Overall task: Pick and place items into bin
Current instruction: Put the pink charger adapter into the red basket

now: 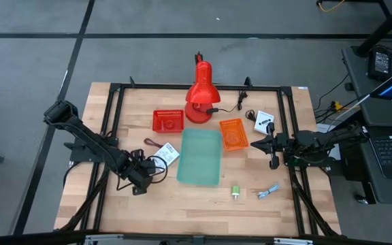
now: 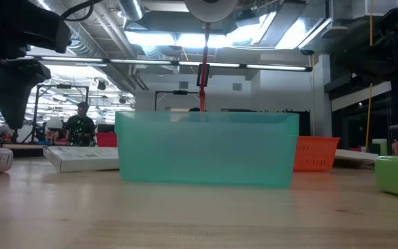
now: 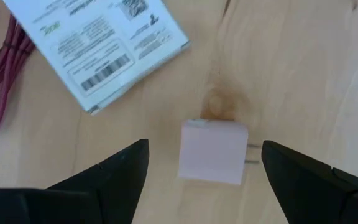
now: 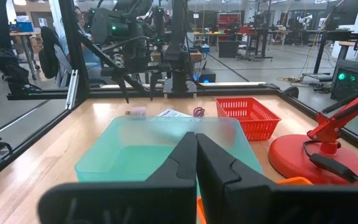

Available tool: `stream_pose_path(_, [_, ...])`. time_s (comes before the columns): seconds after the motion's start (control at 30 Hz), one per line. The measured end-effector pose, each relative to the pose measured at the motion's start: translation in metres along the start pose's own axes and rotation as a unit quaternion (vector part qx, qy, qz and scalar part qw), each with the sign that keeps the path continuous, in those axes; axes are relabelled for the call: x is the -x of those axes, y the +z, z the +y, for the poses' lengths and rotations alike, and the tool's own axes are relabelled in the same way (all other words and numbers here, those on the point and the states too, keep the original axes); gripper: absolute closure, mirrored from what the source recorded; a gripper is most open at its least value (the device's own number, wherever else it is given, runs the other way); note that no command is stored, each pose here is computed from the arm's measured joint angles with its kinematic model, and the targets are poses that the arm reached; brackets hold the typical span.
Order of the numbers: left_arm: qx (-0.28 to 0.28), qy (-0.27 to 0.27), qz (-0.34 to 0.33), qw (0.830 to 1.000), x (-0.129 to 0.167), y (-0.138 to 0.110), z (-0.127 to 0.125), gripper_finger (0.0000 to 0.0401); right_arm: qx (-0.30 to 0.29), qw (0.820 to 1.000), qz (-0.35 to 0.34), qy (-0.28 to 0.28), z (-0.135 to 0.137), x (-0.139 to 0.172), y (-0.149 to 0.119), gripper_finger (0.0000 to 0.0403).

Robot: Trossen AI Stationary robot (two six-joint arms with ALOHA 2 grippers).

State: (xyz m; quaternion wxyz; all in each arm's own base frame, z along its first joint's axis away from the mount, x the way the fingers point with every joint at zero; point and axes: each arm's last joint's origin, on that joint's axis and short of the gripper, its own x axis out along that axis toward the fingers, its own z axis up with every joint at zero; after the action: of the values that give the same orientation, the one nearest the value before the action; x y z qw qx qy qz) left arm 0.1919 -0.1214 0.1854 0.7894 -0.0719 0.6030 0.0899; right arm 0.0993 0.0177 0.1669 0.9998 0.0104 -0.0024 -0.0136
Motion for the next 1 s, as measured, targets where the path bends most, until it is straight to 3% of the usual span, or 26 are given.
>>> stream_pose_path(1.0, [-0.049,0.032,0.066,0.996,-0.030,-0.008,-0.013,0.0095,-0.001,1.000,0.000,0.000,0.000,0.000,0.000,0.0402])
